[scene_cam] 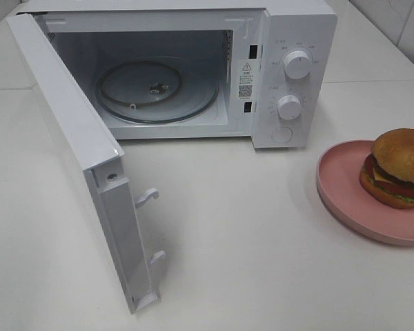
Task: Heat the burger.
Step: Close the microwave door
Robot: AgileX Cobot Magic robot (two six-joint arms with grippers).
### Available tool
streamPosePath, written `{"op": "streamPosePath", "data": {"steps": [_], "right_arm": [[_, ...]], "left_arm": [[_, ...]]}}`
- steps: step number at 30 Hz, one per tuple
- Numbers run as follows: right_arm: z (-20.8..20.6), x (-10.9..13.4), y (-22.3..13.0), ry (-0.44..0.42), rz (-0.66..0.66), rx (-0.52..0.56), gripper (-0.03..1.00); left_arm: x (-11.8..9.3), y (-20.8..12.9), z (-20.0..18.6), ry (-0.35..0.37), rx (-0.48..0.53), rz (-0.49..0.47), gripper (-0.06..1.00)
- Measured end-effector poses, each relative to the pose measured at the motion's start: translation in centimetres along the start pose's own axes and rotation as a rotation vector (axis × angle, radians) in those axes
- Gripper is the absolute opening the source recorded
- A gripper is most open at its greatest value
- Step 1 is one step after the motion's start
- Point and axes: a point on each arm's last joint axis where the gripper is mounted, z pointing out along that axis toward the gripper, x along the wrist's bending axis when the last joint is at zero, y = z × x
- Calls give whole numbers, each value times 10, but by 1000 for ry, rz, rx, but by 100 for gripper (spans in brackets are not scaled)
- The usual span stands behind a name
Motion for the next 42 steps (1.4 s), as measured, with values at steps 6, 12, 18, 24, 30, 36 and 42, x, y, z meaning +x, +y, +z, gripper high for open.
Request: {"op": "streamPosePath", "data": {"steps": [6, 12, 18, 24, 30, 36, 42], "right_arm": [[0, 0, 0, 0, -1, 0, 64], [0, 0, 0, 0, -1, 0, 64], [0, 0, 0, 1, -1, 0, 64], [0, 0, 0, 1, -1, 0, 64], [0, 0, 0, 1, -1, 0, 64], [0, 0, 0, 2, 0, 0, 64], [0, 0, 0, 2, 0, 0, 64]], "left_arm": [[3, 26, 12, 14, -150, -6, 0], [5, 40, 36, 20, -123, -9, 0], [11, 44, 88, 37, 83, 19, 0], [15, 38, 138, 44, 237, 52, 0], [16, 31, 177, 37, 297, 52, 0], [18, 24, 219, 35, 261, 54, 0], [19, 26, 243, 40, 139, 57, 0]]}}
